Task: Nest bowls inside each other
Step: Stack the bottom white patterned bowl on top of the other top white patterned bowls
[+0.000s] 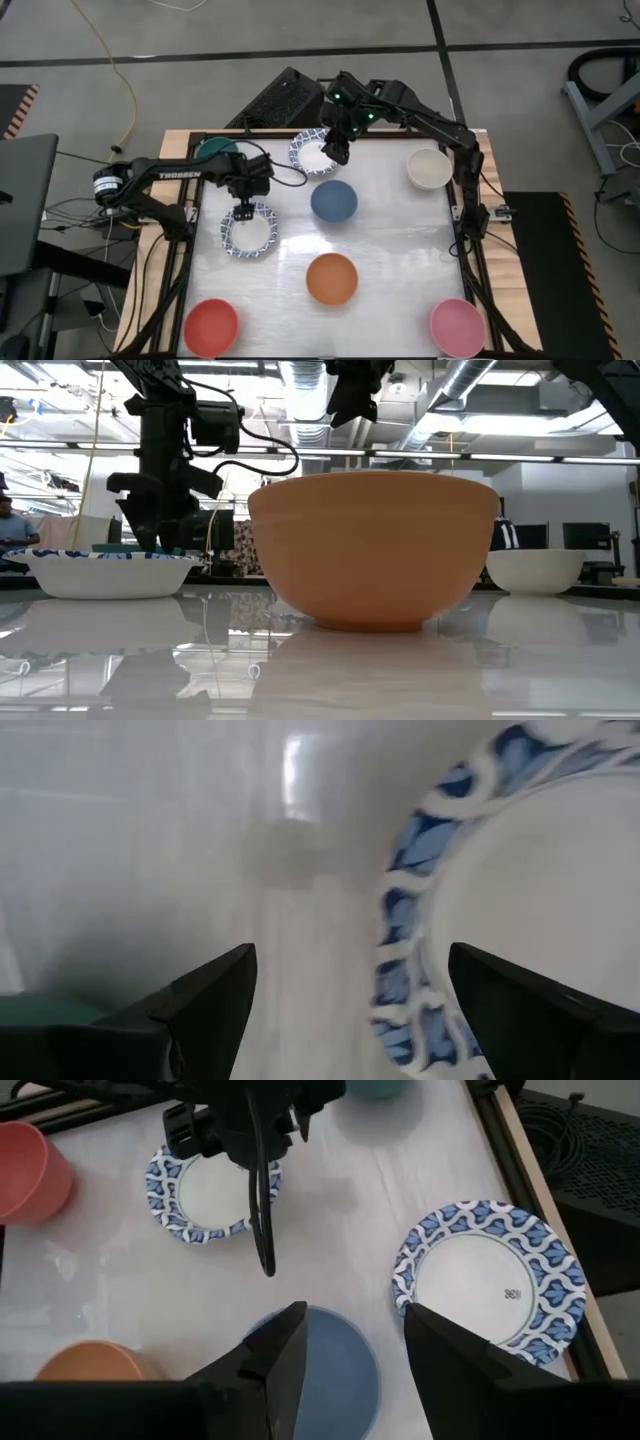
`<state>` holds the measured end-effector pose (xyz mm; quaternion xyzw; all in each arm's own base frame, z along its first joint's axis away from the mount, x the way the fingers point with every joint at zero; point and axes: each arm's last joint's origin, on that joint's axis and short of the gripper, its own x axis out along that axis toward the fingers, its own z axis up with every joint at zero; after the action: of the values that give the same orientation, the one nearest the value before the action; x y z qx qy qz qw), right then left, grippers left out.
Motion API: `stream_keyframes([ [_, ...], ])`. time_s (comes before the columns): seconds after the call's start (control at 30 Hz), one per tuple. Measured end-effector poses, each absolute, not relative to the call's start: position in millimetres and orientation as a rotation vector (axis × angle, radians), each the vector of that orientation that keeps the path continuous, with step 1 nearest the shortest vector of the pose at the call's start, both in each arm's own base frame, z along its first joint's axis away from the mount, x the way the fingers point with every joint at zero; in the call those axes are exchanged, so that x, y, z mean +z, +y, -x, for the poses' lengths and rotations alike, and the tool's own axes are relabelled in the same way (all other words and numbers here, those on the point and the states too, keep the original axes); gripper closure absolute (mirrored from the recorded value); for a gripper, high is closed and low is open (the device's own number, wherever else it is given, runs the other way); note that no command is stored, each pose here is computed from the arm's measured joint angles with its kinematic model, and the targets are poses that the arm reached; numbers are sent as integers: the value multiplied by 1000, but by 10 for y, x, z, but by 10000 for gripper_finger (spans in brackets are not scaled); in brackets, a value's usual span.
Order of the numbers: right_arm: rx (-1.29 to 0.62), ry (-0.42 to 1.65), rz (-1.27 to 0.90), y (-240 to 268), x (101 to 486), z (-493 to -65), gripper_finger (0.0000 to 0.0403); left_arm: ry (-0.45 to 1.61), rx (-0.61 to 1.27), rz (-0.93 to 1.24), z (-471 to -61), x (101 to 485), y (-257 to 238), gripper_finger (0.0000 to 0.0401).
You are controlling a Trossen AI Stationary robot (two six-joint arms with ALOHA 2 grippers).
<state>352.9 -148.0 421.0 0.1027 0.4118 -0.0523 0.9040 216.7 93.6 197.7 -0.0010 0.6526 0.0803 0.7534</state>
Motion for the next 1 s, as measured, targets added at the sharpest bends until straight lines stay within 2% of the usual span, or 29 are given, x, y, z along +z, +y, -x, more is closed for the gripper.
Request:
stream_keyframes([
  [0.23, -91, 853, -205, -1414, 4209, -3558, 214, 1450, 188, 22, -2095, 1816, 908, 82],
  [0.37, -78, 854, -199, -1362, 4209, -3578, 214, 1473, 224, 23, -2054, 1752, 901, 105],
  [0.53, -62, 856, -194, -1298, 4208, -3603, 214, 1471, 258, 29, -2056, 1753, 907, 186],
  [0.8, -55, 864, -169, -1187, 4206, -3642, 214, 1456, 282, 64, -2055, 1735, 904, 375],
  [0.87, -81, 871, -150, -1164, 4204, -3651, 214, 1430, 308, 80, -2074, 1744, 913, 390],
  [1.0, -108, 883, -121, -1110, 4200, -3666, 214, 1391, 330, 85, -2117, 1771, 925, 394],
])
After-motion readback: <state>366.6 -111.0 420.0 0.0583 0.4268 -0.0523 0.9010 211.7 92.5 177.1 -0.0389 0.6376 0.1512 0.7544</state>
